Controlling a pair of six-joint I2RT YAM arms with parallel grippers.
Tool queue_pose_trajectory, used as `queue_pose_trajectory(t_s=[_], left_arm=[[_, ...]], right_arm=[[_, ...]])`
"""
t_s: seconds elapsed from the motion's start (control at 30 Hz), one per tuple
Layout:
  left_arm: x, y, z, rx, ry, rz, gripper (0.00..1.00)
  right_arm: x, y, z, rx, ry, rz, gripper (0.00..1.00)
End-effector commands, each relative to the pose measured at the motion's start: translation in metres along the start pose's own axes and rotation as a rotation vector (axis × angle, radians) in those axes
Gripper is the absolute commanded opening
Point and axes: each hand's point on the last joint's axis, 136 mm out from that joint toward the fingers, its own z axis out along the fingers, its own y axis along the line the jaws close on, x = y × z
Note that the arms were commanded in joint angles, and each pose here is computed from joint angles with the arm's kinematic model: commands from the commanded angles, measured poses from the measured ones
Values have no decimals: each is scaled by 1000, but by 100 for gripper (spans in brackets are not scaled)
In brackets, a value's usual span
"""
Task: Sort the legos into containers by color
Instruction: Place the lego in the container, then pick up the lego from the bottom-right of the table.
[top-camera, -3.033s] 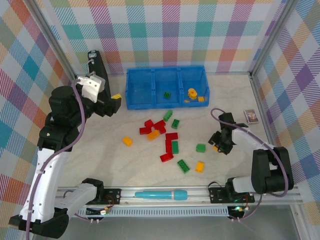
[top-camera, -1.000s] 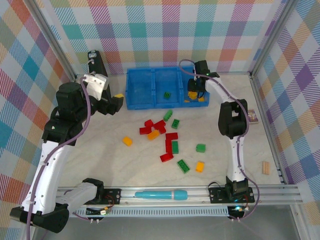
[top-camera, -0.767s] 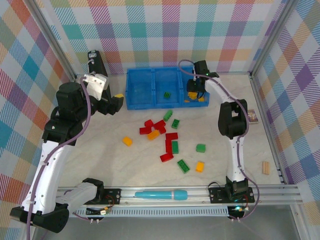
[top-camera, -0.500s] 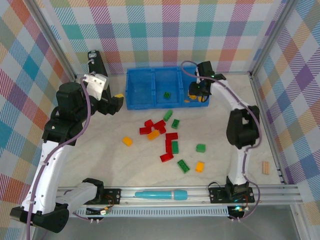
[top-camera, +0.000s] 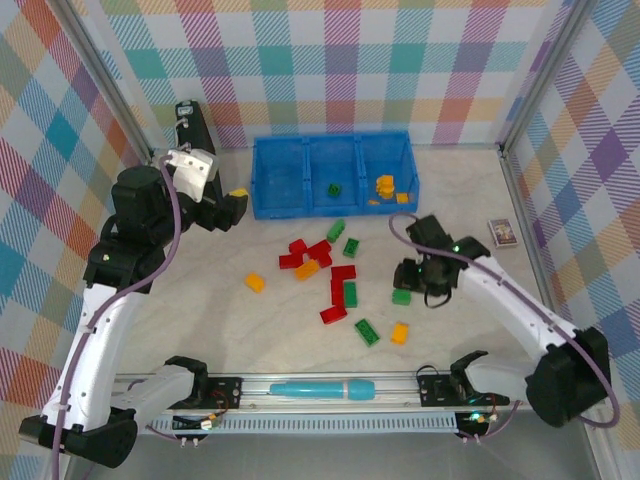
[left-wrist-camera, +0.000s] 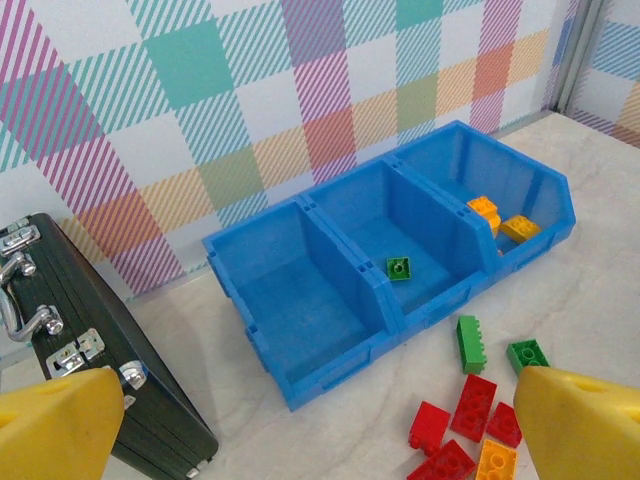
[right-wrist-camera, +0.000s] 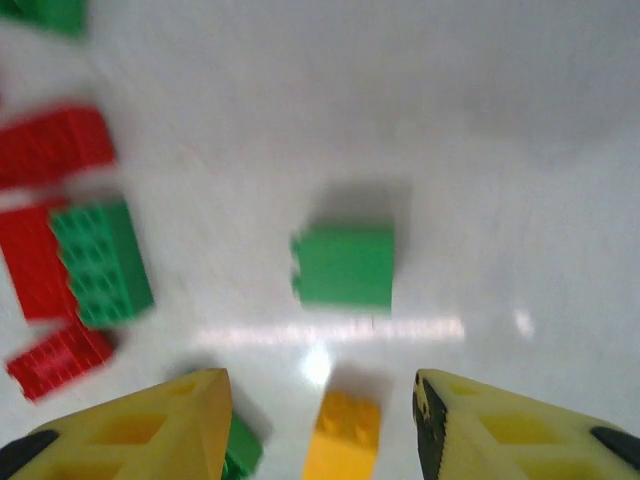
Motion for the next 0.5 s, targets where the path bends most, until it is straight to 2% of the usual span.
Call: queue_pose_trajectory(t_s=[0.0, 0.23, 0.47], left_arm=[[-10, -7, -8, 24, -54, 20, 100], [-12, -9, -14, 27, -74, 22, 100], [-13, -12, -18, 33, -86, 32, 100]], right_arm=[[40, -10, -5, 14, 65, 181, 52], [83, -11, 17, -12, 130, 211, 54], [90, -15, 35, 44, 127, 178, 55]])
